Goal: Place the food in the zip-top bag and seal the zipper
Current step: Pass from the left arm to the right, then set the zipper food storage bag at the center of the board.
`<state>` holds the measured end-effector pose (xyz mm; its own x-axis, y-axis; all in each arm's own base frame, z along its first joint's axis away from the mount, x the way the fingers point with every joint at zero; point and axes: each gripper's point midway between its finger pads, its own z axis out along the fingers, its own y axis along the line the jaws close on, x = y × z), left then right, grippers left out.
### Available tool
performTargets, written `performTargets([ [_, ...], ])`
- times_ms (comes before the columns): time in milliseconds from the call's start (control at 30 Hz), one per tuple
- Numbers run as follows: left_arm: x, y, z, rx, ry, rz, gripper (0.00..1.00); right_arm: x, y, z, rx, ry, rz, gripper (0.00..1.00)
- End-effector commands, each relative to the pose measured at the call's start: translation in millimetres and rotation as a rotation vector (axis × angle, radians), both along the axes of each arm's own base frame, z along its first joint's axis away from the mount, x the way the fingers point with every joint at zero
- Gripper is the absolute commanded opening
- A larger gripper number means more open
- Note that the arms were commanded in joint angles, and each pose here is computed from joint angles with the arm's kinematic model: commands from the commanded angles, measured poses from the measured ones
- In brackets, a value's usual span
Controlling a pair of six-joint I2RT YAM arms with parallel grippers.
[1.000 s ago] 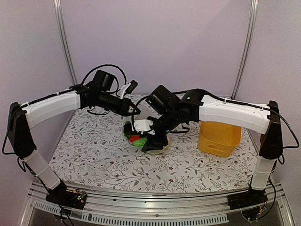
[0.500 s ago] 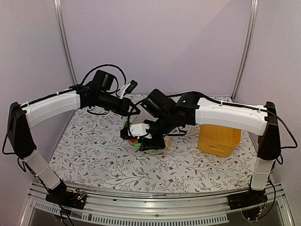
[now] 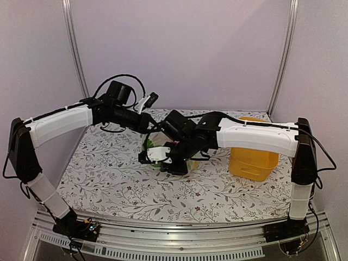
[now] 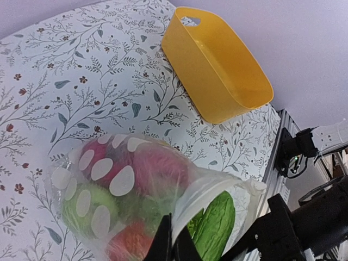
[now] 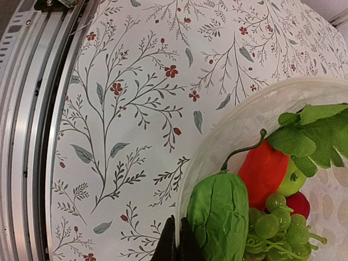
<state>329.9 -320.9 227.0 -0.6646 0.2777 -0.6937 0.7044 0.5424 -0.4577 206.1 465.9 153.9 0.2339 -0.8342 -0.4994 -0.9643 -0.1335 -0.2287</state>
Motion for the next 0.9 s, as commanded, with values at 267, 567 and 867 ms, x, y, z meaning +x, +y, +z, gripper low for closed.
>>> performTargets([
  [267,-20.2,33.3,82.8,0.058,-0.441,0.017,0.44,-6.7,-23.7,67.5,0.118,-0.029,0.030,0.00],
  [567,-116.6,34.4,88.5,-0.074,-0.511,-0.178,0.58,-22.0,-39.5,62.1,0.140,0.057,0.054,0.00],
  [867,-163.9,10.9,47.8,-0.120,-0.400,-0.390,0.59,-30.5,-38.8,69.6,0.165,0.094,0.075,0.02],
])
